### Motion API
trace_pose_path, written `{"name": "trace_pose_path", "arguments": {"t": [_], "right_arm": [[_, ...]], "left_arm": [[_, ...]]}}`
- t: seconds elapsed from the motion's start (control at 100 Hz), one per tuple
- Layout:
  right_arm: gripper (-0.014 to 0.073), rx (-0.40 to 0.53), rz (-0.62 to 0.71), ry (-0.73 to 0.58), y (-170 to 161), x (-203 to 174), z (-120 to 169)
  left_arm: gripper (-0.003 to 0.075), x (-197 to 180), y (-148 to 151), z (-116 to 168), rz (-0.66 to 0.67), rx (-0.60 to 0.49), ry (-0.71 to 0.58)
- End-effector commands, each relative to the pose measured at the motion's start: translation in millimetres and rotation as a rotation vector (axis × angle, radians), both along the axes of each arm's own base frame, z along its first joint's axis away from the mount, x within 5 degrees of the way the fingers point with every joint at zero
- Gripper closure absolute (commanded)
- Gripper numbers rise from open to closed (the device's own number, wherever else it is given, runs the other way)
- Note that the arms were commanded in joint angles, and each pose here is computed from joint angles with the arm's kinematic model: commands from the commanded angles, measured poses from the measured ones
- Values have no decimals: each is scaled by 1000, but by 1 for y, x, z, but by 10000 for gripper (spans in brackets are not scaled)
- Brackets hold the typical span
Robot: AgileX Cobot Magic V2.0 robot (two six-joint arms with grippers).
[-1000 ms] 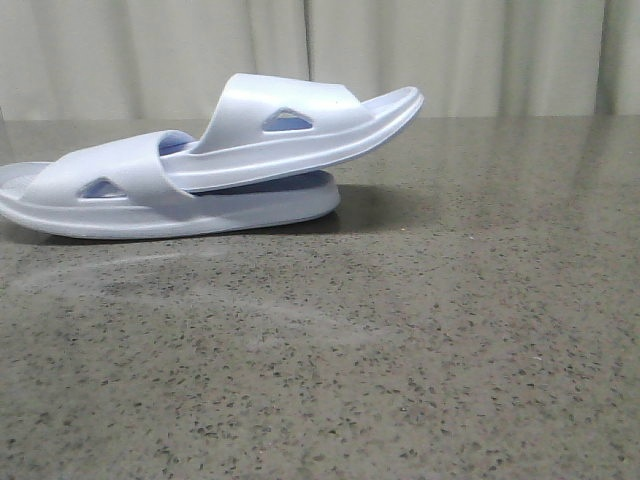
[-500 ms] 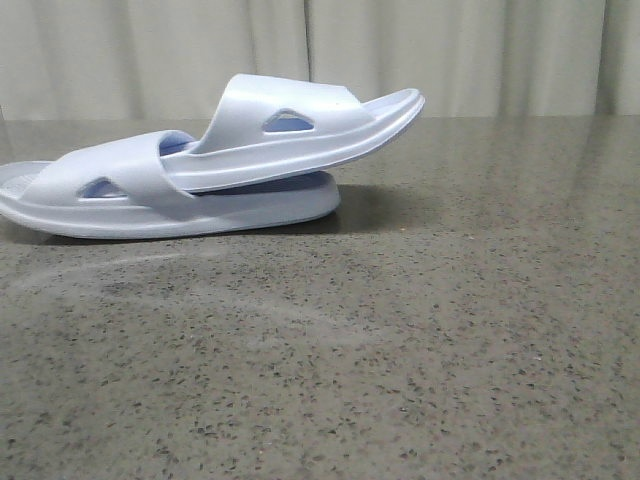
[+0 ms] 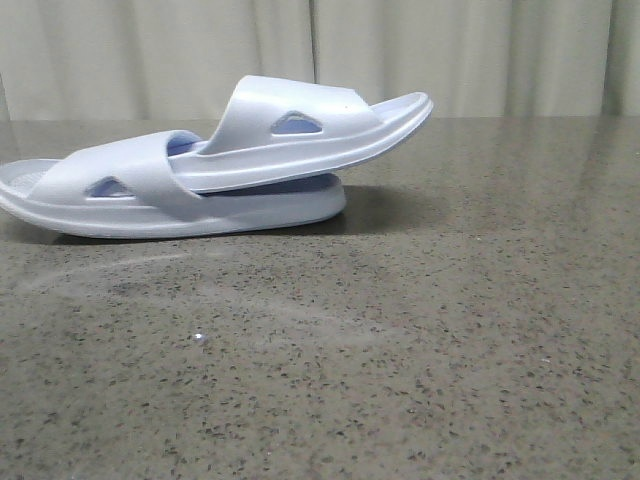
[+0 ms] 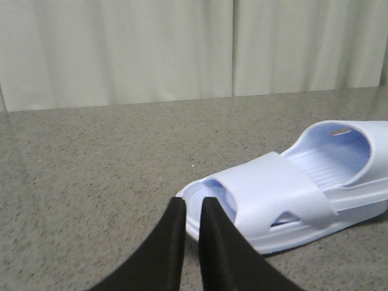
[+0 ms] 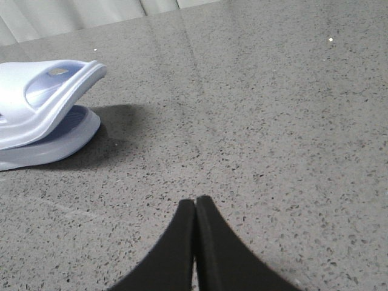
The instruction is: Insert blue slippers together front up
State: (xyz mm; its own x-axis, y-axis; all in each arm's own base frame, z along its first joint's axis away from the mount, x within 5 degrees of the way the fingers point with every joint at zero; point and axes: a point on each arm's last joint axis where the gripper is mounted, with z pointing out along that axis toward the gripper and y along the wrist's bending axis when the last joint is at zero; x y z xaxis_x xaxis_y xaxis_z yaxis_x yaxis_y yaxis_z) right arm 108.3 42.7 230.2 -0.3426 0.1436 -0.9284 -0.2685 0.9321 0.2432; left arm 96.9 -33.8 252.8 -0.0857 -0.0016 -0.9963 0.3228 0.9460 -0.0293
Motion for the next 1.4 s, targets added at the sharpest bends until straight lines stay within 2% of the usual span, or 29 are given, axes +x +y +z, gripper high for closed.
{"name": "trace_pose_path", "arguments": {"t": [0.0, 0.19, 0.33, 0.36, 0.64, 0.78, 0.87, 1.39], "right_arm": [[674, -5, 2, -33, 1, 2, 9], [674, -5, 2, -33, 1, 2, 9], [674, -5, 2, -33, 1, 2, 9], [674, -5, 2, -33, 1, 2, 9], [674, -5, 1, -33, 1, 2, 9], [674, -5, 1, -33, 1, 2, 9], [674, -5, 1, -33, 1, 2, 9], [674, -5, 1, -33, 1, 2, 9]], "left_arm": [[705, -7, 7, 3, 44, -47, -75], [705, -22, 19, -18, 139, -2, -105], [705, -26, 22, -46, 170, -19, -82], [705, -27, 22, -49, 168, -14, -42], [705, -31, 25, -56, 191, 22, 15], [705, -31, 25, -55, 204, 17, 1], [705, -31, 26, -55, 215, -34, 13], [705, -31, 26, -55, 215, -34, 11]]}}
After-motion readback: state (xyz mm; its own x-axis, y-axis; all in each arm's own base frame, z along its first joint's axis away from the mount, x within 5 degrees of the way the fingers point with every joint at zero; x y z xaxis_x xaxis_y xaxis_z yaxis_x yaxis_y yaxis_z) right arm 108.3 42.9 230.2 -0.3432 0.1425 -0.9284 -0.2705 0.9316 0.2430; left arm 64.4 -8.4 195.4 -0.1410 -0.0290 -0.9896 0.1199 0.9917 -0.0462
